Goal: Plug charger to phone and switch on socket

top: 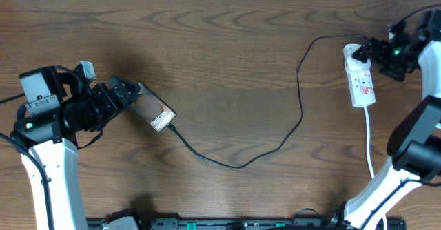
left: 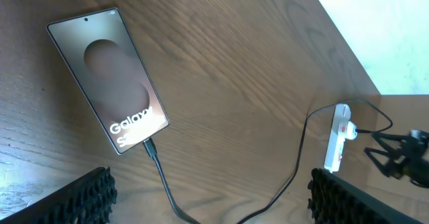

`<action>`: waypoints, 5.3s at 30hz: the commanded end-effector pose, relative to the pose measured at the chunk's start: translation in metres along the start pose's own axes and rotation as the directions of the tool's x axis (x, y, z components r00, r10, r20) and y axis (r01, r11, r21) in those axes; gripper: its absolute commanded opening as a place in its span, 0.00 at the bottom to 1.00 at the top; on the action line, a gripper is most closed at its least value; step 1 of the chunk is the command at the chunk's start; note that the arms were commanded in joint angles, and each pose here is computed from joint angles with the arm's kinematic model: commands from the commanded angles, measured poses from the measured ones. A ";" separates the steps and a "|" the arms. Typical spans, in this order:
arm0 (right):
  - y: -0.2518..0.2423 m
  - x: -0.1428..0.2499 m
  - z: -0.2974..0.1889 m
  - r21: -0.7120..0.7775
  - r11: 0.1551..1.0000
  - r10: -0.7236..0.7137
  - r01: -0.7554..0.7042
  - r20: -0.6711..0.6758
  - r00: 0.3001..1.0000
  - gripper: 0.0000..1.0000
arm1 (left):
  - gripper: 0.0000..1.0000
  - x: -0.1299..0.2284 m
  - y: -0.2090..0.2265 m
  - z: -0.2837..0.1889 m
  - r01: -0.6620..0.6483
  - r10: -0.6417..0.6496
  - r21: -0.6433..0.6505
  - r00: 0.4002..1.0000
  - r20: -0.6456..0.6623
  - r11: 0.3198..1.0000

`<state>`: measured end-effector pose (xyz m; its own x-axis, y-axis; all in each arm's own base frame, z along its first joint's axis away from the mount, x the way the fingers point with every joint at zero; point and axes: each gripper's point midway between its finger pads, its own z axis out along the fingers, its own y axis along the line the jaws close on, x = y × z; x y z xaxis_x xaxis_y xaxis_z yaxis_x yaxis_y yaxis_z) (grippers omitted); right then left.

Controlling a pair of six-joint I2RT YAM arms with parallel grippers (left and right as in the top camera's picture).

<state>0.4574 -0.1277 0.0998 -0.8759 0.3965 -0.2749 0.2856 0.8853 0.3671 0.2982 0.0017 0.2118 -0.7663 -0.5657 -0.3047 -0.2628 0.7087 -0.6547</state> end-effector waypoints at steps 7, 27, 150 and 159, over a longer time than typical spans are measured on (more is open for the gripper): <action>0.006 -0.008 -0.084 0.123 0.992 -0.033 0.016 0.142 0.989 0.99 | 0.91 -0.001 0.003 0.000 -0.009 0.009 -0.013 1.000 0.009 1.000; 0.093 0.052 -0.310 0.236 0.965 -0.231 0.112 0.572 0.787 0.99 | 0.91 -0.003 0.003 0.000 -0.012 0.012 -0.011 1.000 0.014 1.000; 0.088 0.077 -0.299 0.230 0.968 -0.203 0.097 0.495 0.845 0.99 | 0.91 0.065 0.061 0.020 -0.447 0.484 -0.251 0.547 0.683 0.859; 0.088 0.077 -0.299 0.230 0.968 -0.203 0.097 0.495 0.845 0.99 | 0.91 0.065 0.061 0.020 -0.447 0.484 -0.250 0.546 0.683 0.859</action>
<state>0.2987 -0.0925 0.3769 -0.6072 0.2682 -0.7479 0.2745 0.9542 0.1193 0.2454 0.0017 0.1517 -0.0978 -0.2694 -0.9580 -0.0325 0.9630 -0.2675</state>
